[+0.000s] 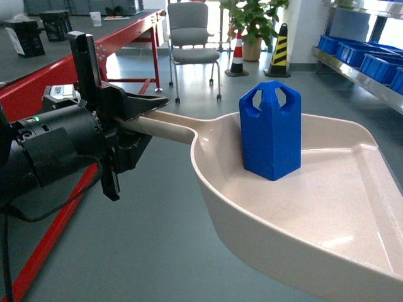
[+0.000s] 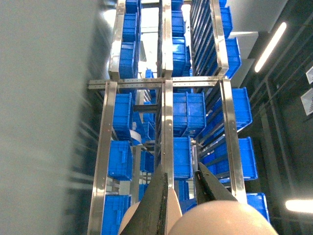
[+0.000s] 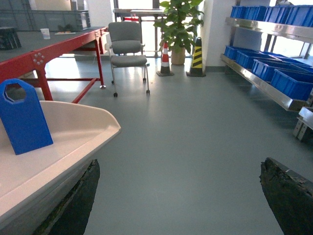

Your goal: Place part in tray to right shelf

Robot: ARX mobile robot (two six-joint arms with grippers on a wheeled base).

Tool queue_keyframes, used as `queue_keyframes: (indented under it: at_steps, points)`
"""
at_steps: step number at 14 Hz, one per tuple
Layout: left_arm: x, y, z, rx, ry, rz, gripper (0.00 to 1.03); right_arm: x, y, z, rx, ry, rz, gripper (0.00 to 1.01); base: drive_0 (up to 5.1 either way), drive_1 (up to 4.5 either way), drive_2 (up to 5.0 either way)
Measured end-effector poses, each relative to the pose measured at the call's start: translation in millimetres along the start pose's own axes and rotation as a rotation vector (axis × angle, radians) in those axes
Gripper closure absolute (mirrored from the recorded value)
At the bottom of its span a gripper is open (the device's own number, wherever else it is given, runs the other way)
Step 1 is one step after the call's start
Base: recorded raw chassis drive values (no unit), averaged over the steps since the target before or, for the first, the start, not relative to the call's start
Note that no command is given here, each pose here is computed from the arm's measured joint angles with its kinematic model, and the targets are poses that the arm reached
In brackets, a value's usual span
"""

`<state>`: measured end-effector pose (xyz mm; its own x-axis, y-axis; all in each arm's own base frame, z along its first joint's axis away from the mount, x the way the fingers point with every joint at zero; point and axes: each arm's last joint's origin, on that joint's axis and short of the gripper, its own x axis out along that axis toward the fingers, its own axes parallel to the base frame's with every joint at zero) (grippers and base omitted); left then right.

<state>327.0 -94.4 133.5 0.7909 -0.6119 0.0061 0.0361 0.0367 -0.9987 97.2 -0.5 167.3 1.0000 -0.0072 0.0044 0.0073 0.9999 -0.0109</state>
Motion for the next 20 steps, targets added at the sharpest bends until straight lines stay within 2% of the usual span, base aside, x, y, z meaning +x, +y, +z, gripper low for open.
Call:
queue_keyframes:
  at_steps: [20]
  points:
    - [0.1, -0.3, 0.2, 0.001, 0.0, -0.002, 0.9, 0.0, 0.1, -0.1, 0.0, 0.001, 0.002, 0.03, 0.0, 4.32, -4.3]
